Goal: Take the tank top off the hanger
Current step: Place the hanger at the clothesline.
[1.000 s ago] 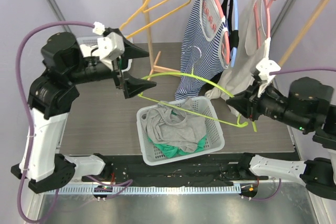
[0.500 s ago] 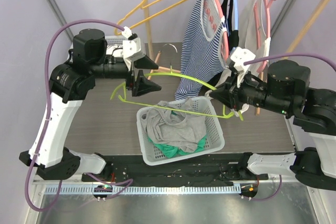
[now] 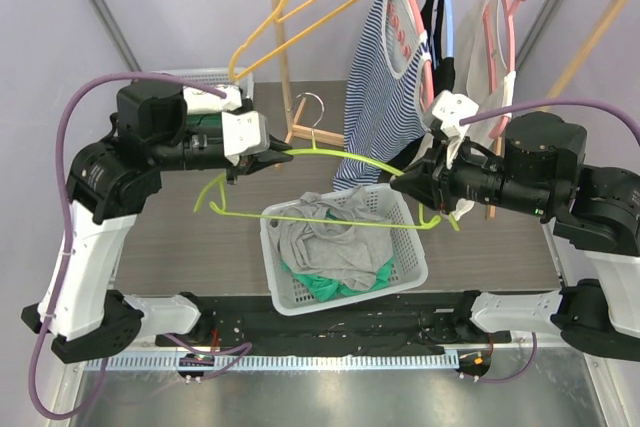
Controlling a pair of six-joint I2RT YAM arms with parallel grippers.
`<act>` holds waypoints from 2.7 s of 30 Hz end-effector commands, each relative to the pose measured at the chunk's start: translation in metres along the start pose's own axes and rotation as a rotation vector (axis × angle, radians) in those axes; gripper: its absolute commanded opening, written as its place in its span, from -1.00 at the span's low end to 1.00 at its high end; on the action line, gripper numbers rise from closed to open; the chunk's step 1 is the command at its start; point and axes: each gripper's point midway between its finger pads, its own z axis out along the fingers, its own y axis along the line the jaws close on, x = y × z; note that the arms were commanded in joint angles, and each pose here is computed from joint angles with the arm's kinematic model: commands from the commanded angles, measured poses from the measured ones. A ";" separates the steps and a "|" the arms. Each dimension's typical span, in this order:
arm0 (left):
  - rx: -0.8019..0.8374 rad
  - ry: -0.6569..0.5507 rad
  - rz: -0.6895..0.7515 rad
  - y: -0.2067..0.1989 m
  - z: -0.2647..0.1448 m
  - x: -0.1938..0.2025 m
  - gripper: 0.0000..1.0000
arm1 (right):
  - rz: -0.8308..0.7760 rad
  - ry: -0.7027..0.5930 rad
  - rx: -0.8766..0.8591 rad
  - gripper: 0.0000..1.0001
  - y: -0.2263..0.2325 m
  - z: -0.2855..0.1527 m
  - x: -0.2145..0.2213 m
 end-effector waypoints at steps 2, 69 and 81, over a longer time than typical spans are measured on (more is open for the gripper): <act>-0.169 0.048 0.175 0.026 -0.020 -0.004 -1.00 | 0.072 -0.211 -0.052 -0.88 0.011 -0.003 -0.042; -0.427 -0.282 0.836 0.007 -0.083 -0.085 -1.00 | 0.234 -0.154 -0.239 0.09 0.048 0.028 0.003; -0.416 -0.261 0.831 0.009 -0.076 -0.073 -1.00 | 0.232 -0.224 -0.289 -0.23 0.056 0.009 -0.009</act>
